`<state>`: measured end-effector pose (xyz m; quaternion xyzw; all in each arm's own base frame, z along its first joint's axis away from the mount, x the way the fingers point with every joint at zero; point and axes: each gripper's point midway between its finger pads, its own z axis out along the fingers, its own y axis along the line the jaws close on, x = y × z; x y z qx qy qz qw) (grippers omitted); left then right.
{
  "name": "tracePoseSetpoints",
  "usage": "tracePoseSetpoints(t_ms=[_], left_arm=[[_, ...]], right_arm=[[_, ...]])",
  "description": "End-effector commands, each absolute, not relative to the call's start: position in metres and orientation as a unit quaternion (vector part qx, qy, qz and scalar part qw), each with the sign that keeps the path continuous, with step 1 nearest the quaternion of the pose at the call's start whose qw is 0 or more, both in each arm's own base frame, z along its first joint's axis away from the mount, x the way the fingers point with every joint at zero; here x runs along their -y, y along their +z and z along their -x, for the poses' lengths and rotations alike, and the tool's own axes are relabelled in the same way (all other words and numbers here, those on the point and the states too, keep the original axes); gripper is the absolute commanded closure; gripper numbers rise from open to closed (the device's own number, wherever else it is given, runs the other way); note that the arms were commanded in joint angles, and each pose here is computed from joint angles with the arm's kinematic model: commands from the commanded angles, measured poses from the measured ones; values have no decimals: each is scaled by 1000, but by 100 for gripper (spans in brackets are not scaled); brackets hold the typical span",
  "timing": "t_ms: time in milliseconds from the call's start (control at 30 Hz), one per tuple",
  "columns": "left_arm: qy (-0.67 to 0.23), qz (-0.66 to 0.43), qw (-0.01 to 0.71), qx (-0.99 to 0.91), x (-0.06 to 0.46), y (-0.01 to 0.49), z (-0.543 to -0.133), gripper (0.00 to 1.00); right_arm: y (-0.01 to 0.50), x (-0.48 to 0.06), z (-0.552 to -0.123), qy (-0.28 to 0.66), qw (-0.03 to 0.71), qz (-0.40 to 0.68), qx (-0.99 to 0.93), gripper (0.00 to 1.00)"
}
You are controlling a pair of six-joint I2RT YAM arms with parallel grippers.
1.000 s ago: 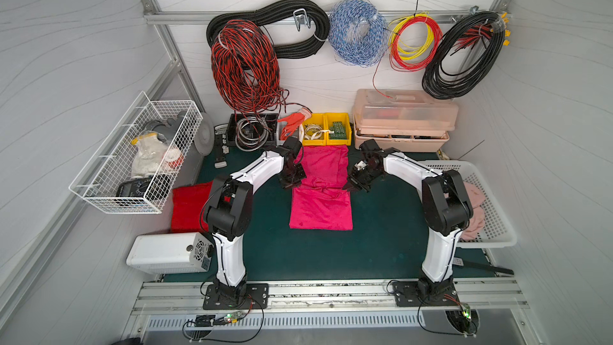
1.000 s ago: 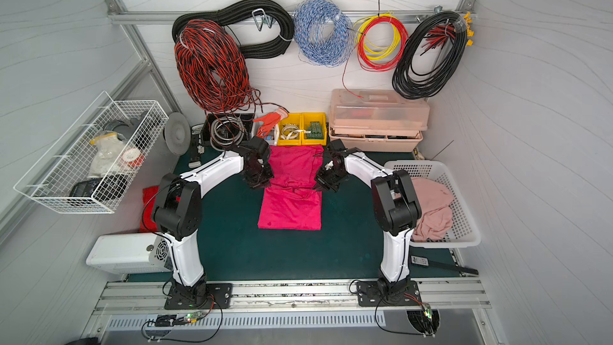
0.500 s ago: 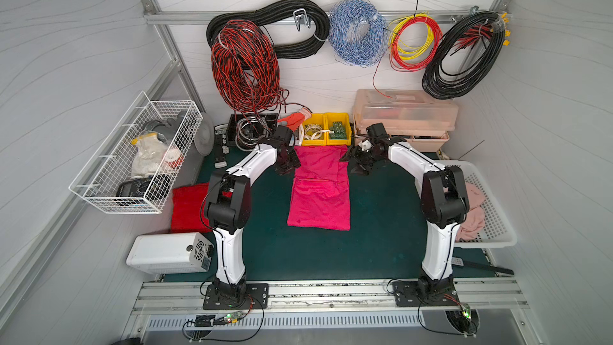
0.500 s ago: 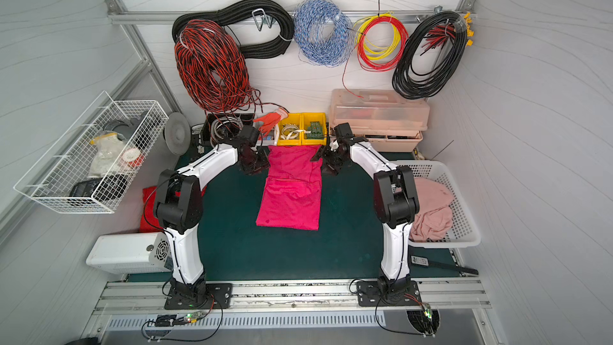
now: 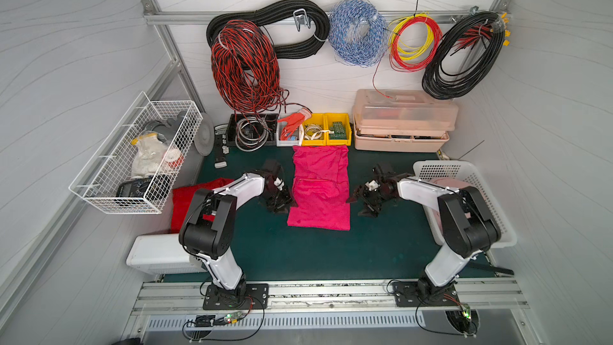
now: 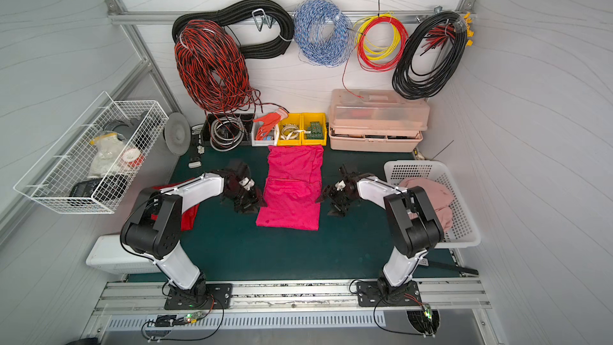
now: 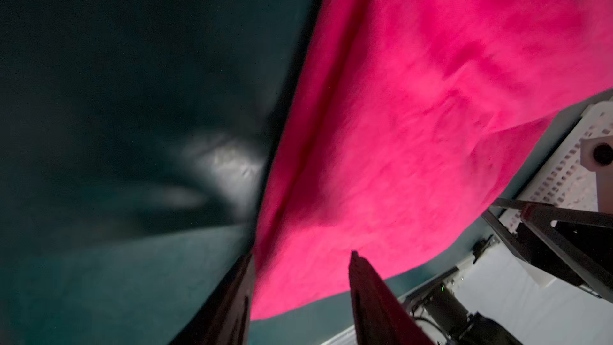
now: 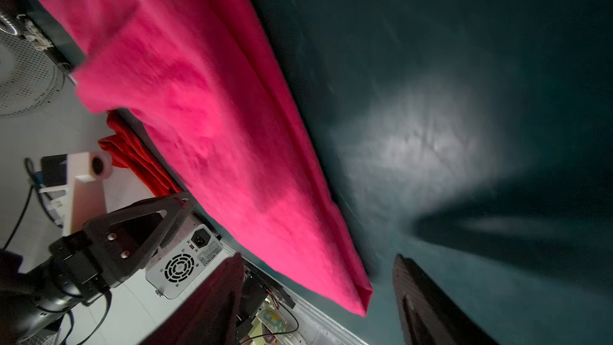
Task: Fold and stack t-shirts
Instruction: Fold the T-shirt.
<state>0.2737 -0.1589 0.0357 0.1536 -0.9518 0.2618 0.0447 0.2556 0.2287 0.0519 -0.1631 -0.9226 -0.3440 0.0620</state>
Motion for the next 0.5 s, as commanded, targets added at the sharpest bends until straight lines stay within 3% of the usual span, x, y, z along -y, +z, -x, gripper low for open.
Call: tracePoseSetpoints(t_ms=[0,200,467], left_arm=[[316,-137,31,938,171,48,-259,49],[317,-161,18,935,165,35,-243,48],[304,-174,-26,936,156,24,-242,48]], right_arm=[[65,-240,-240,-378,37,164,910,23],[52,-239,-216,-392,28,184,901,23],[46,-241,-224,-391,-20,182,902,23]])
